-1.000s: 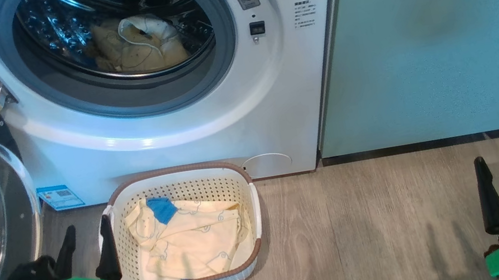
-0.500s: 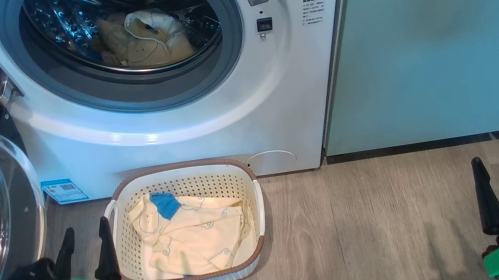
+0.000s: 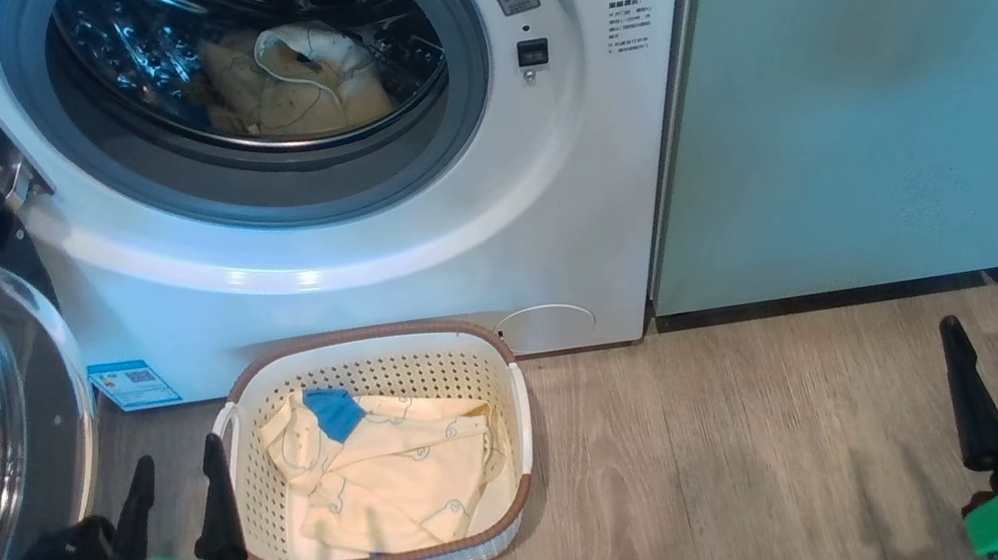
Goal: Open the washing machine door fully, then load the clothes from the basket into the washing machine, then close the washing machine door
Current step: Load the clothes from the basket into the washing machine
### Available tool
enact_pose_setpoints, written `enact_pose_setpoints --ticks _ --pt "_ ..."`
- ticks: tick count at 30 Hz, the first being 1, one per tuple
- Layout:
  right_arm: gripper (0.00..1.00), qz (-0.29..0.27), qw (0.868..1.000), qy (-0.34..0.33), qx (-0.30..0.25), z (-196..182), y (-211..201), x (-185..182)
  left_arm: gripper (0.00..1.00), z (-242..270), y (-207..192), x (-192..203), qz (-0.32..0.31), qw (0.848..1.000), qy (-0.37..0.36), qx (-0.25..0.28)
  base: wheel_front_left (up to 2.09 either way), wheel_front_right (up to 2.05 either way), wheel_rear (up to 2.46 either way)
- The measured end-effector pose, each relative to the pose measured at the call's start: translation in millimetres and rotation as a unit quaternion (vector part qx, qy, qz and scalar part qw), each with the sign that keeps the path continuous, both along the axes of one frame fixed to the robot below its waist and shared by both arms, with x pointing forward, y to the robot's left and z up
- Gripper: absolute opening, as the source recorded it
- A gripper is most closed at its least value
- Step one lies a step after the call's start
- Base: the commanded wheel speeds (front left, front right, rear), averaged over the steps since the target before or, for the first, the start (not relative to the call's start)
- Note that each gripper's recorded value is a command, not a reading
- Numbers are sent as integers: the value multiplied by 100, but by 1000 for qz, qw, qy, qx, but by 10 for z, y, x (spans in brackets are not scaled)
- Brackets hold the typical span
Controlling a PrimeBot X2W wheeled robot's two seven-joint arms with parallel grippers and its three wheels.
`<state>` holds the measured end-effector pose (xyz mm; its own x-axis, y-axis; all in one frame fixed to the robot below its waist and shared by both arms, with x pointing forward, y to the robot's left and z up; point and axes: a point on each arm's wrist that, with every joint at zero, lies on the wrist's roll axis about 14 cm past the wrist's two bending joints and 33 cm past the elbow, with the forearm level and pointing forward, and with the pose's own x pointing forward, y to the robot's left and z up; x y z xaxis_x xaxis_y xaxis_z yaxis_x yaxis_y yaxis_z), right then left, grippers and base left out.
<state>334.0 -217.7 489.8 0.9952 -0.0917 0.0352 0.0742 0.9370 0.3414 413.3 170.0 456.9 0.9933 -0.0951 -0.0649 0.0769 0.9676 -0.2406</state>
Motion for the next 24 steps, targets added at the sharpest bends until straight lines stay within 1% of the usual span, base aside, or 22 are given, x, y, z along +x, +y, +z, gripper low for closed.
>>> enact_pose_setpoints --ticks 24 --pt "100 -1 1000 -1 -2 5 -12 -7 100 10 -48 -13 -4 1000 -2 -5 0 0 0"
